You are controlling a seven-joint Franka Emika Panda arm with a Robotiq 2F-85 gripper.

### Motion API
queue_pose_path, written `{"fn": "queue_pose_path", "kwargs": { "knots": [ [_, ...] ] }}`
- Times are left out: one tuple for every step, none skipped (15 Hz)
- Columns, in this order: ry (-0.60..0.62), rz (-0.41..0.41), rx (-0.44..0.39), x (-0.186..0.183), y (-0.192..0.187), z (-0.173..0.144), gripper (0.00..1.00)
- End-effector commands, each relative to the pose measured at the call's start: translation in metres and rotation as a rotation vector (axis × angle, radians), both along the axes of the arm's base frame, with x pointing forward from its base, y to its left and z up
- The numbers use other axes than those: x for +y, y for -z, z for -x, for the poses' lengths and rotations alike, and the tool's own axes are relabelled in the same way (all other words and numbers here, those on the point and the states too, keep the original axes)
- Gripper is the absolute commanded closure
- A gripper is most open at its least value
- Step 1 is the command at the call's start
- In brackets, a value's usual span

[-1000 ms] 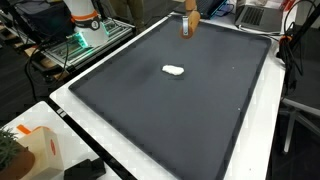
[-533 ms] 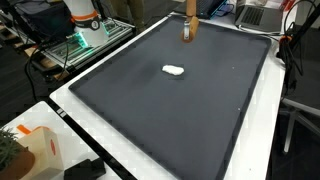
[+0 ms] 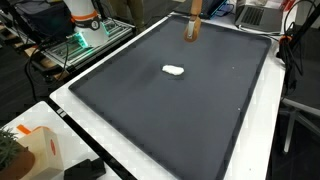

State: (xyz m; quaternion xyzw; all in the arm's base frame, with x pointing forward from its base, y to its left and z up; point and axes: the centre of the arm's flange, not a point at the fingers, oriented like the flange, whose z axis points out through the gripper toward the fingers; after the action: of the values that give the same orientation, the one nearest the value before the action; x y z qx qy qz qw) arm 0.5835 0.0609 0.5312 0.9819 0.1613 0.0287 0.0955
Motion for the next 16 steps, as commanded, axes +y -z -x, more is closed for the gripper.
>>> {"fn": "queue_pose_path", "kwargs": {
  "knots": [
    [0.008,0.013,0.022,0.000,0.002,-0.006,0.53],
    [0.016,0.021,0.039,0.000,0.004,-0.013,0.53],
    [0.021,0.023,0.048,0.000,0.006,-0.018,0.53],
    [0.023,0.023,0.050,0.000,0.008,-0.022,0.53],
    [0.023,0.023,0.051,0.000,0.009,-0.024,0.53],
    [0.024,0.023,0.051,0.000,0.009,-0.025,0.53],
    [0.024,0.023,0.051,0.000,0.009,-0.025,0.53],
    [0.024,0.023,0.051,0.000,0.008,-0.025,0.53],
    [0.025,0.023,0.051,0.000,0.007,-0.025,0.53],
    [0.025,0.023,0.051,0.000,0.006,-0.025,0.53],
    [0.026,0.024,0.052,0.000,0.006,-0.025,0.53],
    [0.026,0.024,0.053,0.000,0.006,-0.025,0.53],
    [0.026,0.024,0.054,0.000,0.006,-0.025,0.53],
    [0.026,0.024,0.054,0.000,0.006,-0.025,0.78],
    [0.039,0.027,0.064,-0.003,0.007,-0.033,0.78],
    [0.060,0.015,0.087,-0.008,0.008,-0.042,0.78]
  ]
}}
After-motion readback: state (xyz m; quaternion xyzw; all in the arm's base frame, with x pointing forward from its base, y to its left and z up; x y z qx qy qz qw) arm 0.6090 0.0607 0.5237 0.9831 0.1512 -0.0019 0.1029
